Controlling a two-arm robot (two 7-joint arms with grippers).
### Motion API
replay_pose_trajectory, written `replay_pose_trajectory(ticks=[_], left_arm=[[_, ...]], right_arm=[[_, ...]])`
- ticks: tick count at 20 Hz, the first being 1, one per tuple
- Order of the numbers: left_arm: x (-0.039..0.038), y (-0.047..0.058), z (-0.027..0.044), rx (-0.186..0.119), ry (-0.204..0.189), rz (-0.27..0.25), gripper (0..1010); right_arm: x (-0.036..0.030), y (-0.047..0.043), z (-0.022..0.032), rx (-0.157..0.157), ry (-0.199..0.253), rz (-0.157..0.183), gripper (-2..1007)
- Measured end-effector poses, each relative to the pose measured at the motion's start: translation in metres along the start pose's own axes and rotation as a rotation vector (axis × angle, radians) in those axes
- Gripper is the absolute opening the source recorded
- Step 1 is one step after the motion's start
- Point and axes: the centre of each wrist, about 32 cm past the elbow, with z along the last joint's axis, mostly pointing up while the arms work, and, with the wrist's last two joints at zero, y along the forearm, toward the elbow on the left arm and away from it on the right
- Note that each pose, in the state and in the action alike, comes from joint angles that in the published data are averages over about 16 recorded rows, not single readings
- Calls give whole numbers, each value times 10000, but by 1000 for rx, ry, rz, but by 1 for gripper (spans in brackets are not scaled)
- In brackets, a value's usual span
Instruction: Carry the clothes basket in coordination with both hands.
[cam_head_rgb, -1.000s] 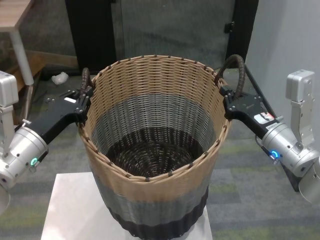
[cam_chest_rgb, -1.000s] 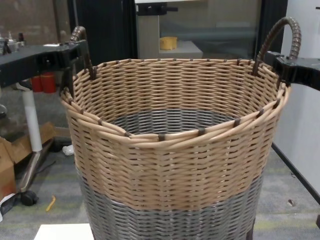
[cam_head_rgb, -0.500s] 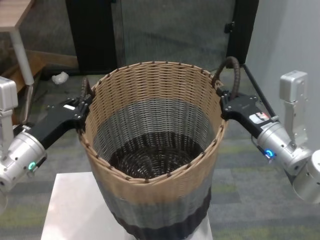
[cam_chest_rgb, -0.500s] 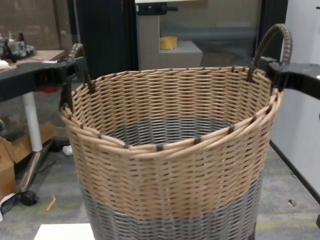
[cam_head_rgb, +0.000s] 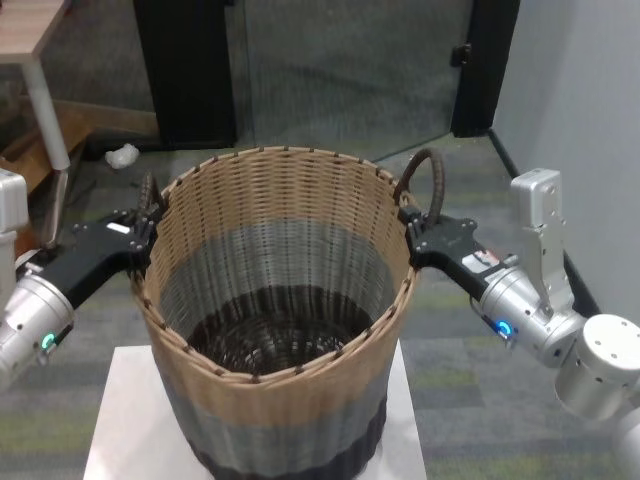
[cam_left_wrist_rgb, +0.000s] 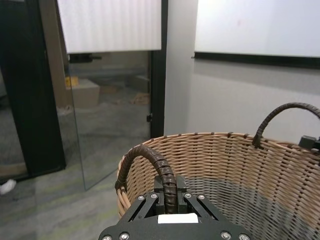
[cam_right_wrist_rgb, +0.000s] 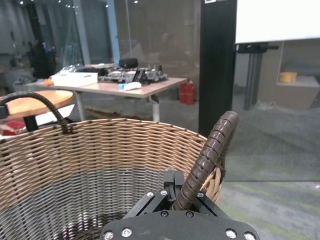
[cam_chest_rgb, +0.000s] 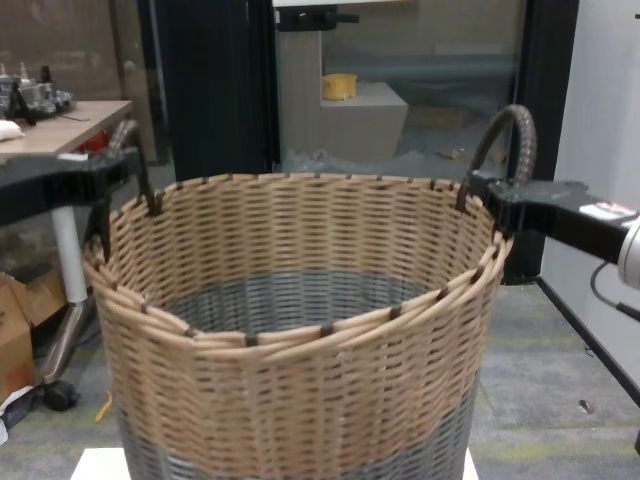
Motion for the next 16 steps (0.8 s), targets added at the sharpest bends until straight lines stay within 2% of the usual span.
replay_pose_trajectory(ticks=[7, 16], left_arm=[[34, 23, -124, 30, -8, 30, 151], [54, 46, -275, 48, -27, 59, 151]], right_arm=[[-69, 37, -146, -28, 1, 20, 10], [-161, 72, -307, -34, -9, 39, 10]])
